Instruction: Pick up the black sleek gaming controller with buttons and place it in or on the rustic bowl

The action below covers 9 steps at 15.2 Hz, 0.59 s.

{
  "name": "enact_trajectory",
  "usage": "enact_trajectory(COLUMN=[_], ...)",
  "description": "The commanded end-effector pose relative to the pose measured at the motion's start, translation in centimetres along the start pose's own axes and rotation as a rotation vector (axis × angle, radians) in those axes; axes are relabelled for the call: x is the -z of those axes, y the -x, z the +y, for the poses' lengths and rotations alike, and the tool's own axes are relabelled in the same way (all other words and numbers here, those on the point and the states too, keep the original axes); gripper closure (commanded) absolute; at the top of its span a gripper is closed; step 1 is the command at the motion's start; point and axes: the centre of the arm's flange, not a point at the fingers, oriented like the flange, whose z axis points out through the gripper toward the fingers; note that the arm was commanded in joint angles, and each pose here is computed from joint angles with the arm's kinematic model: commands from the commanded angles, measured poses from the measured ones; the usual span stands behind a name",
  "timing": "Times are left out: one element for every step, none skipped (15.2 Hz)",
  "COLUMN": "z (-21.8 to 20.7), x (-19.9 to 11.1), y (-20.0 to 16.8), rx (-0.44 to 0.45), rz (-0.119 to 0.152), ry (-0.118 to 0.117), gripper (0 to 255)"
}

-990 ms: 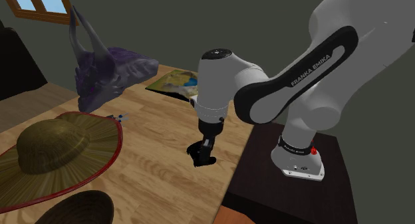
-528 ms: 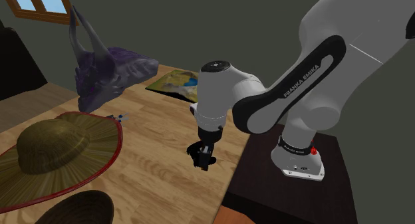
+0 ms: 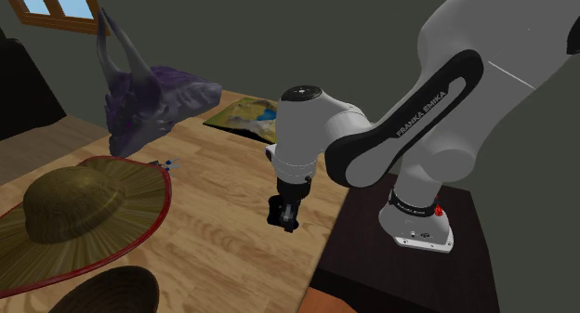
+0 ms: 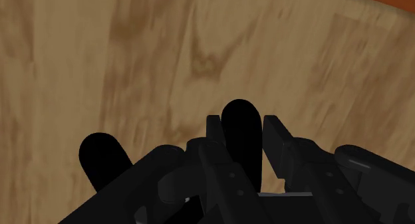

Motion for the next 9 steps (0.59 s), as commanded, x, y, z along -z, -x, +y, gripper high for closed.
enact_trajectory(z=[0.0,0.0,0.0,0.0,0.0,0.0,0.0,0.0,0.0], x=[0.0,0.0,0.0,0.0,0.0,0.0,0.0,0.5,1.0], y=[0.0,0.0,0.0,0.0,0.0,0.0,0.0,0.0,-0.1], rx=[0.000,0.000,0.000,0.000,0.000,0.000,0.000,0.000,0.000], rz=[0.000,0.000,0.000,0.000,0.000,0.000,0.000,0.000,0.000], ry=[0.000,0.000,0.000,0.000,0.000,0.000,0.000,0.000,0.000], gripper=[255,255,255,255,255,255,255,255,255])
